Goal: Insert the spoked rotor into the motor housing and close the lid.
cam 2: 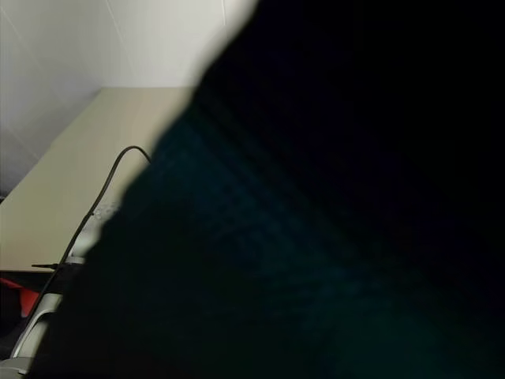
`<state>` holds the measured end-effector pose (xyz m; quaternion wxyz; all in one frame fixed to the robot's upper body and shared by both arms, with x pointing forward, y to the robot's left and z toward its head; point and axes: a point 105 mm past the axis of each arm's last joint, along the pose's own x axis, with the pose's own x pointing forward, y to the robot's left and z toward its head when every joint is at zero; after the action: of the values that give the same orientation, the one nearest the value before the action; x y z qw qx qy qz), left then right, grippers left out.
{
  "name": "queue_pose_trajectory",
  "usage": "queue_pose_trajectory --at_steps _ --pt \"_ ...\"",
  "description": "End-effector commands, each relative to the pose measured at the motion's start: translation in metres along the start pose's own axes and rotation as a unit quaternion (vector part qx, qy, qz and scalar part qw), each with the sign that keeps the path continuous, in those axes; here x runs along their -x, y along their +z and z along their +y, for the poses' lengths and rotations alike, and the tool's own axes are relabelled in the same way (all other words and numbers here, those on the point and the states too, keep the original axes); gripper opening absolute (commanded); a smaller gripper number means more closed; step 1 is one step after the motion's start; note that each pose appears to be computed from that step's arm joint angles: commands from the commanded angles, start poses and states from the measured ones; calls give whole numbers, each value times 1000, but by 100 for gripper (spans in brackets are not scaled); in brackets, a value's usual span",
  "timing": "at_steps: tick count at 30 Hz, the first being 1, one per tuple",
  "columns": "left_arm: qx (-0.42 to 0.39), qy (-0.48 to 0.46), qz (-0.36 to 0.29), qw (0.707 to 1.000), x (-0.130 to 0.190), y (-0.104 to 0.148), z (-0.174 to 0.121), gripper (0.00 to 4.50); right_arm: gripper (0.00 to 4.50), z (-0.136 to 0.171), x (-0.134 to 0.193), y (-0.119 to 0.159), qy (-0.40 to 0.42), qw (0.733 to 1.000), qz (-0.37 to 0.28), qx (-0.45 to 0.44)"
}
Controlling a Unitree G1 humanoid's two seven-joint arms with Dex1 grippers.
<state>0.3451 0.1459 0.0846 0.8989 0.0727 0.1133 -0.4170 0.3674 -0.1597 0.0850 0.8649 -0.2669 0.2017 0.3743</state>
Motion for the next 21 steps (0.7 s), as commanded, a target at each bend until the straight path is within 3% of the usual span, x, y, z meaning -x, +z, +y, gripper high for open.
queue_pose_trajectory --at_steps 1,10,11,16,21 --pt "-18 9 -14 1000 4 11 5 450 79 -1 -1 7 -3 1000 -11 10" --pt "-19 12 -13 1000 4 11 6 450 79 8 -1 0 21 1000 -4 -6" --pt "-19 12 -12 1000 4 10 6 450 141 9 -1 1 23 1000 -6 -7" --pt "-19 13 -9 1000 5 9 7 450 290 4 0 5 2 1000 -11 10" --pt "-20 14 -5 1000 4 8 7 450 290 -3 7 19 -3 999 -33 14"
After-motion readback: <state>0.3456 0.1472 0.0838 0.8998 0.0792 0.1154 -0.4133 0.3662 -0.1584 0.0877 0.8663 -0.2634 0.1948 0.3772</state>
